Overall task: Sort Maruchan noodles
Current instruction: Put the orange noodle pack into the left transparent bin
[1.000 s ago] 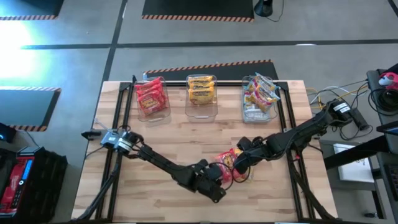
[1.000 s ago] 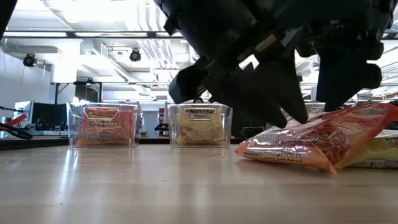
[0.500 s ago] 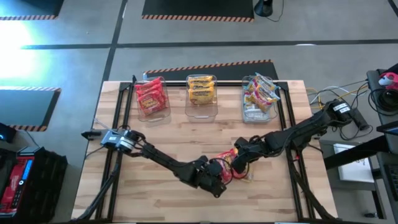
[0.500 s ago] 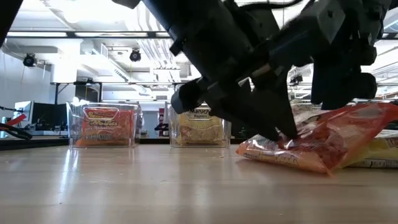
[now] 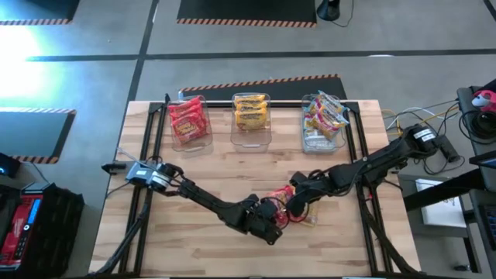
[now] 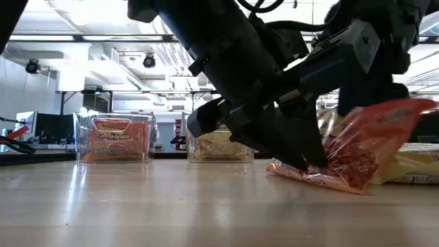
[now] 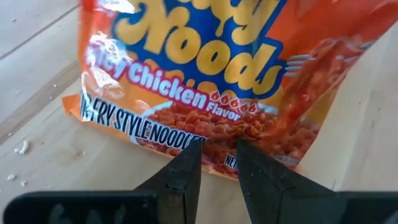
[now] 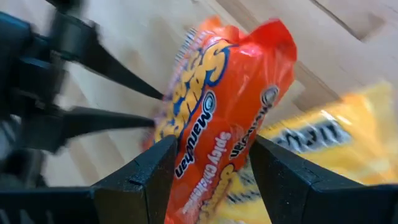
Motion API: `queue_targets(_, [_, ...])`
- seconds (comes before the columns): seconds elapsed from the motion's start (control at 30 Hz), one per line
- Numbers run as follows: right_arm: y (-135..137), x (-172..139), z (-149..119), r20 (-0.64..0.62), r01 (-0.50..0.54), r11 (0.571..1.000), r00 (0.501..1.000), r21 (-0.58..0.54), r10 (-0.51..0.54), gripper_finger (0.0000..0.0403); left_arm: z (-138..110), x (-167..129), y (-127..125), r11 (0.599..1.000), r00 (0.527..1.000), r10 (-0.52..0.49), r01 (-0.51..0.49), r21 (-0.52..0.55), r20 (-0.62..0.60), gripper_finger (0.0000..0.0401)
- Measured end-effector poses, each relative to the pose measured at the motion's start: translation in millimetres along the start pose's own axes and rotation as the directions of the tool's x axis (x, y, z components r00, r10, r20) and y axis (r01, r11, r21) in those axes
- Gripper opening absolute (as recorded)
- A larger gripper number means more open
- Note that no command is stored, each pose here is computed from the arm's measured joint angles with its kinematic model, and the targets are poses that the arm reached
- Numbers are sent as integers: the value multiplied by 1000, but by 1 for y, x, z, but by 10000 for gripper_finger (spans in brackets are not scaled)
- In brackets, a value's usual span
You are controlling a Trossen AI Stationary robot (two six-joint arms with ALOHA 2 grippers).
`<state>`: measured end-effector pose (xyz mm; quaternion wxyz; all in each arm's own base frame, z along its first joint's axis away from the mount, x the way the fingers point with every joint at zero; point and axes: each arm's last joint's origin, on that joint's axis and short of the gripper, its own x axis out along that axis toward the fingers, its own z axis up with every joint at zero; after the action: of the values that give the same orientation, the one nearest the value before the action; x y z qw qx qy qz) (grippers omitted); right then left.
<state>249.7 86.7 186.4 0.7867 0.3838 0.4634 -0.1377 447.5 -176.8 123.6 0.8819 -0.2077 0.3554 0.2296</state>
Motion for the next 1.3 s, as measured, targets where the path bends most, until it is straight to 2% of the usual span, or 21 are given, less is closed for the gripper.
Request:
queue_targets(0.17, [5, 10, 2, 26, -38, 999, 999, -2, 38, 192, -2, 1, 1, 1000, 1000, 7, -7, 9, -9, 84])
queue_targets(0.5, [7, 34, 2, 23, -47, 999, 999, 0, 47, 189, -3, 2, 3, 1000, 1000, 22, -22, 16, -20, 84])
queue_targets(0.7, [8, 34, 1, 8, -64, 998, 998, 1, 64, 152, -2, 0, 2, 1000, 1000, 17, -17, 7, -17, 84])
queue_targets(0.83, [9, 29, 2, 4, -82, 997, 997, -13, 82, 127, 1, -12, -3, 1000, 1000, -3, 3, 22, -7, 84])
queue_targets(0.97, [9, 28, 1, -13, -91, 995, 996, -34, 90, 126, 2, -26, -7, 998, 1000, -10, 11, 56, -9, 84])
queue_targets(1.3, [10, 27, 0, -65, -115, 986, 992, -118, 108, 128, 5, -62, 1, 986, 994, 104, -98, 138, -35, 84])
